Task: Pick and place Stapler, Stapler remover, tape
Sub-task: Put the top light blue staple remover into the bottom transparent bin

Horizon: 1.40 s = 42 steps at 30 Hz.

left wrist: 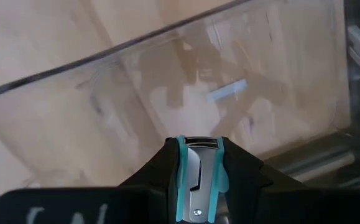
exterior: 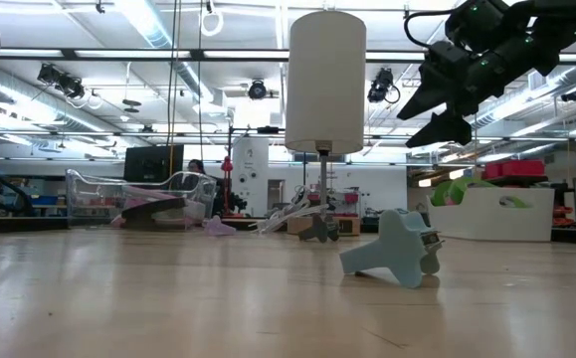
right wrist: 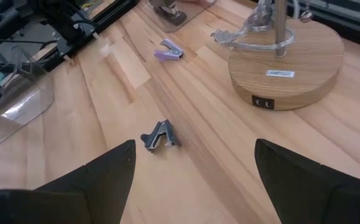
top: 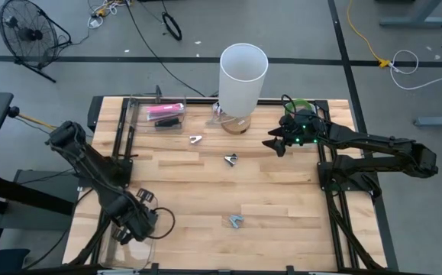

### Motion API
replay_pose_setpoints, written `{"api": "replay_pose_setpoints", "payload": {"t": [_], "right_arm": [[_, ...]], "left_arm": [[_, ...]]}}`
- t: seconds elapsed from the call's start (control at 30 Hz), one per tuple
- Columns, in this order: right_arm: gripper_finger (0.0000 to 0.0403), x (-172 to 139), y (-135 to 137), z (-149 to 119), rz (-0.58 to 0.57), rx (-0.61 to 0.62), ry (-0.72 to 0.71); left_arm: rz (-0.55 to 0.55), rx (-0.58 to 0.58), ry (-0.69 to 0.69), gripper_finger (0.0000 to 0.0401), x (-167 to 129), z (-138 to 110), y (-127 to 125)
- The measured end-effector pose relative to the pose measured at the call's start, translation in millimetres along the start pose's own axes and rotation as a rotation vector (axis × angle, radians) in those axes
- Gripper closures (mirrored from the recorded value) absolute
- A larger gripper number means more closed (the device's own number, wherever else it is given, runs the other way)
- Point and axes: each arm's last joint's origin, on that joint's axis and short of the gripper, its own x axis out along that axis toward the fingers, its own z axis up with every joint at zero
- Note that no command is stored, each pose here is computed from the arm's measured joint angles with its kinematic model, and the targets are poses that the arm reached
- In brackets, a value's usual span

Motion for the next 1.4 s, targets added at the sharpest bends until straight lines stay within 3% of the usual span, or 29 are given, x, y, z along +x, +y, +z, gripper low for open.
{"api": "replay_pose_setpoints", "payload": {"t": [0.33, 0.63, 0.83, 1.13, 1.4], "right_arm": [[0.0075, 0.0, -0.2, 0.0, -0.005, 0.008, -0.001], [0.0075, 0.0, -0.2, 0.0, -0.005, 0.008, -0.001], [0.0075, 0.0, -0.2, 0.0, -0.006, 0.005, -0.002], [0.0075, 0.1, -0.2, 0.0, -0.005, 0.004, -0.002], [0.0075, 0.1, -0.2, 0.0, -0.005, 0.004, -0.001]], "left_arm": [[-0.004, -0.03, 0.015, 0.0286, 34.9, -13.8, -0.2], [-0.011, -0.001, -0.012, 0.0307, 38.5, -13.1, -1.3], [0.023, 0.005, -0.032, 0.0286, 38.6, -13.0, -1.5], [-0.002, 0.009, -0.088, 0.0295, 38.4, -7.8, -4.2], [-0.011, 0.01, -0.093, 0.0275, 38.3, -7.1, -4.7]]}}
